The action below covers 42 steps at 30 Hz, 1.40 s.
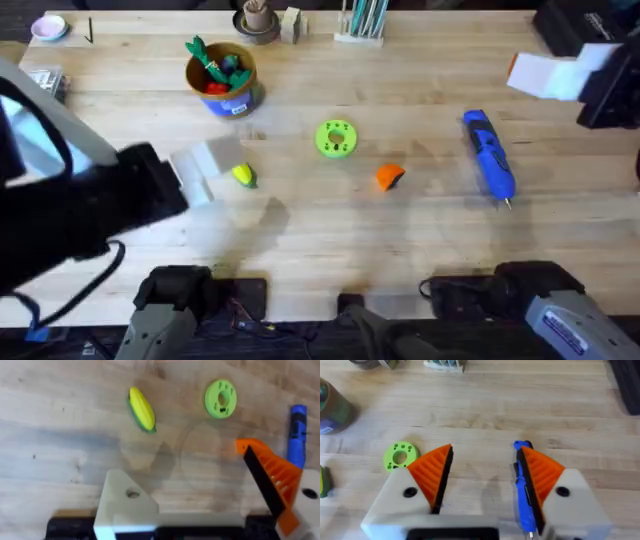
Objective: Pick up the gripper from the table and insert it into the empty holder that is missing its gripper. Then pick up a screw, insert it into the mounting hole, and use the screwdriver to tighten it. Finally, clean up the table by picking up the vegetable and placing it into the bucket.
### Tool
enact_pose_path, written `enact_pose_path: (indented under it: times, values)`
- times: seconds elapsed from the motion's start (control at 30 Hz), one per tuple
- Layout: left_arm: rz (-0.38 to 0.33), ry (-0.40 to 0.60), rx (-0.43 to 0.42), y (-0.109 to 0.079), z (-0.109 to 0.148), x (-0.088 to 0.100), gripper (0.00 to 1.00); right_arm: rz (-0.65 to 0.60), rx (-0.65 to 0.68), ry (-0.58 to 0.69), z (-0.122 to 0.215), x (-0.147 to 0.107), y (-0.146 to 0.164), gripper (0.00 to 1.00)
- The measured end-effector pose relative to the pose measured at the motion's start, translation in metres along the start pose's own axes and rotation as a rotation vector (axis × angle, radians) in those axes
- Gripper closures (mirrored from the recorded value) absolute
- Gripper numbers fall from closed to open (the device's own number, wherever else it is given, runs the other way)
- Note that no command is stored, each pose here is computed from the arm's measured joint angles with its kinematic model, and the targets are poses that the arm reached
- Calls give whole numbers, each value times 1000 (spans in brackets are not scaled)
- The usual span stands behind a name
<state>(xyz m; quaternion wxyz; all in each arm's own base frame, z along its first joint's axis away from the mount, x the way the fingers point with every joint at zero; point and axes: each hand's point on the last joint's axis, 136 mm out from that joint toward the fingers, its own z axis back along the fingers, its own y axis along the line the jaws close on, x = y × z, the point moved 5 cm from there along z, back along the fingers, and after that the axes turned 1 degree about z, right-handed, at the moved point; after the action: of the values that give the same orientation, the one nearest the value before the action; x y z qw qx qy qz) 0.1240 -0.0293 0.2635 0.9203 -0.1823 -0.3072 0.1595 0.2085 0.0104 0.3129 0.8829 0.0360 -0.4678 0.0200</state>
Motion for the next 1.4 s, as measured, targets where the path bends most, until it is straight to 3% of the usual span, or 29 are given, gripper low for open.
enact_pose_path:
  times: [0.2, 0.47, 0.87, 1.4]
  values:
    - [-132, -229, -44, -15, 5, 43, 8, 0, 0, 0, 0, 0, 0, 163]
    - [-247, -407, -49, -24, 17, 70, 7, 0, 0, 0, 0, 0, 0, 163]
    - [-331, -632, -106, -19, 23, 58, 8, 0, 0, 0, 0, 0, 0, 163]
    - [-374, -813, -179, -3, -17, 42, 7, 0, 0, 0, 0, 0, 0, 163]
